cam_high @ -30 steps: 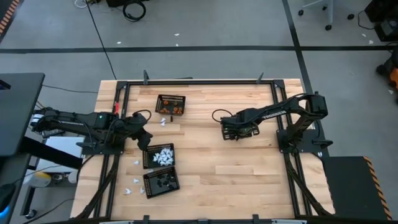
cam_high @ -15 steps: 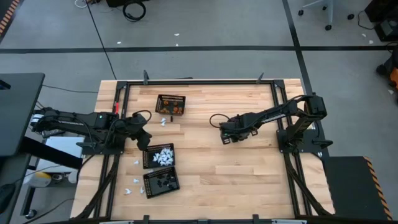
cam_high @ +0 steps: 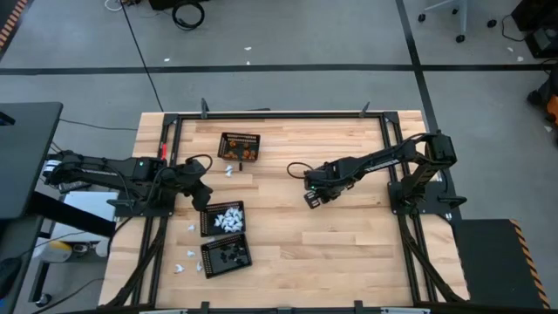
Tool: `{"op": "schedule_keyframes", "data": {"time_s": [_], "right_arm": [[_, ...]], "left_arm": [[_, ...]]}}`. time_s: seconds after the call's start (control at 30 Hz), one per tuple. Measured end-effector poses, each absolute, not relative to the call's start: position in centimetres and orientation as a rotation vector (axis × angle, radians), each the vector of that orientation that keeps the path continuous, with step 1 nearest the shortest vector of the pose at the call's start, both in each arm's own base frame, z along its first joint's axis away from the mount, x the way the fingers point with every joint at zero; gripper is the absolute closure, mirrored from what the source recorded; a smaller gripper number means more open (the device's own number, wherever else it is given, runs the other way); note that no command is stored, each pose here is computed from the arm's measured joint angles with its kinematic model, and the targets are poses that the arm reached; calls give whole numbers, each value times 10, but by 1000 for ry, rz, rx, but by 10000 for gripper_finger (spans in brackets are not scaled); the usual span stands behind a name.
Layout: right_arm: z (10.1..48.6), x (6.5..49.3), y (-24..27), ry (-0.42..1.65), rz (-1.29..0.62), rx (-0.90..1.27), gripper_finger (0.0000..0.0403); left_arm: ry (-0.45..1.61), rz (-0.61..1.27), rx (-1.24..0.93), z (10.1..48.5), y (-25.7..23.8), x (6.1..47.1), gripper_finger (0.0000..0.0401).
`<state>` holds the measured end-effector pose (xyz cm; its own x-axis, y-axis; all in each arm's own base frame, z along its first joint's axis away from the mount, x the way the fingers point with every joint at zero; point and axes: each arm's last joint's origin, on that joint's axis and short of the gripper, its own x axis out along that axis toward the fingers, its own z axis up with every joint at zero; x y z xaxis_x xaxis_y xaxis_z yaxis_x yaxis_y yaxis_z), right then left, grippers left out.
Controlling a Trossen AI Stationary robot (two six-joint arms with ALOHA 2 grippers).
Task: Sort Halloween decoration
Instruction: Put the black skeleton toy into the bottom black bin
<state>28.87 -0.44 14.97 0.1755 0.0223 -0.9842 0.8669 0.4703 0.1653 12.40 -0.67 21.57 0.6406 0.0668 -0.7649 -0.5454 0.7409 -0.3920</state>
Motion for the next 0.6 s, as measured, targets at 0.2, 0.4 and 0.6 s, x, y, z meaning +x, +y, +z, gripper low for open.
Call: {"op": "schedule_keyframes", "data": {"time_s": [0.2, 0.4, 0.6], "right_arm": [[163, 312, 5, 1154, -476, 939, 368], [183, 338, 25, 1045, -302, 961, 368], [193, 392, 58, 1030, -174, 918, 368]], "left_arm": [[809, 377, -653, 216, -7, 124, 396], [809, 377, -651, 216, -7, 124, 396], [808, 376, -651, 216, -7, 124, 396]]}}
